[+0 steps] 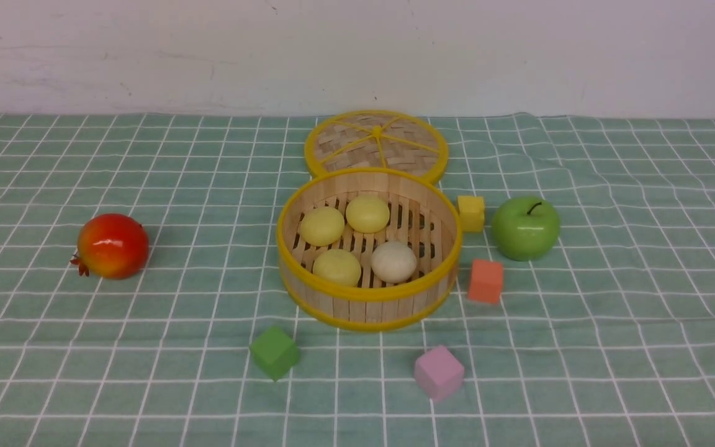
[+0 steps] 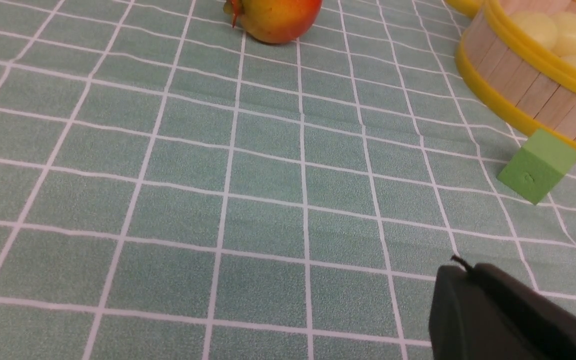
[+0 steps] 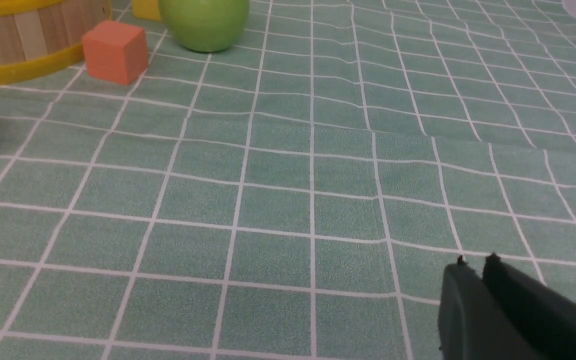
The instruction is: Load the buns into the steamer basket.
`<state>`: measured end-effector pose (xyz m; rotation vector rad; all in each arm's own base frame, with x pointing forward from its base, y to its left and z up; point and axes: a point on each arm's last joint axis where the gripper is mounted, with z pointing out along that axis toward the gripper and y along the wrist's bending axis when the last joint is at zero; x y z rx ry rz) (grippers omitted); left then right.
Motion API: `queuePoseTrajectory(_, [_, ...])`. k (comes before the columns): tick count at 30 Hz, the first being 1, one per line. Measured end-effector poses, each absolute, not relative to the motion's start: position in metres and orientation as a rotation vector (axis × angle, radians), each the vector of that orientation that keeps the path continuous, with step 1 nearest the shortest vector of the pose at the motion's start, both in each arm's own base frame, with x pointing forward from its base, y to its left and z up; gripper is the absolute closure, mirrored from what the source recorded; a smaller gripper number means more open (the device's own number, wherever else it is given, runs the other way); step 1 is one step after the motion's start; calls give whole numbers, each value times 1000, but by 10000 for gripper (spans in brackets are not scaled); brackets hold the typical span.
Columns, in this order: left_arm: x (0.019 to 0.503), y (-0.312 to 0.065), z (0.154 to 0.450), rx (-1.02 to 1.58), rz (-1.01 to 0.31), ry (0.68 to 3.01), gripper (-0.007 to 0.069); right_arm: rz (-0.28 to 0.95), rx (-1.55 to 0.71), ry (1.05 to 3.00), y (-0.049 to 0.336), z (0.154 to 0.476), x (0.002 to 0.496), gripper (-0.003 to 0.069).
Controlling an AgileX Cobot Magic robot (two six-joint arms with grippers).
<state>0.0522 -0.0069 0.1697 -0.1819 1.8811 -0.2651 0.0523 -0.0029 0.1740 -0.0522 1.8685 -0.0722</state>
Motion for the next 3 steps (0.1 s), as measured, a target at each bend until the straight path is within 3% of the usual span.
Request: queuePoseTrajectory(3, [52,-7,170,-182,-265,1881,634,-72,-52,1869,-3,174,52,598])
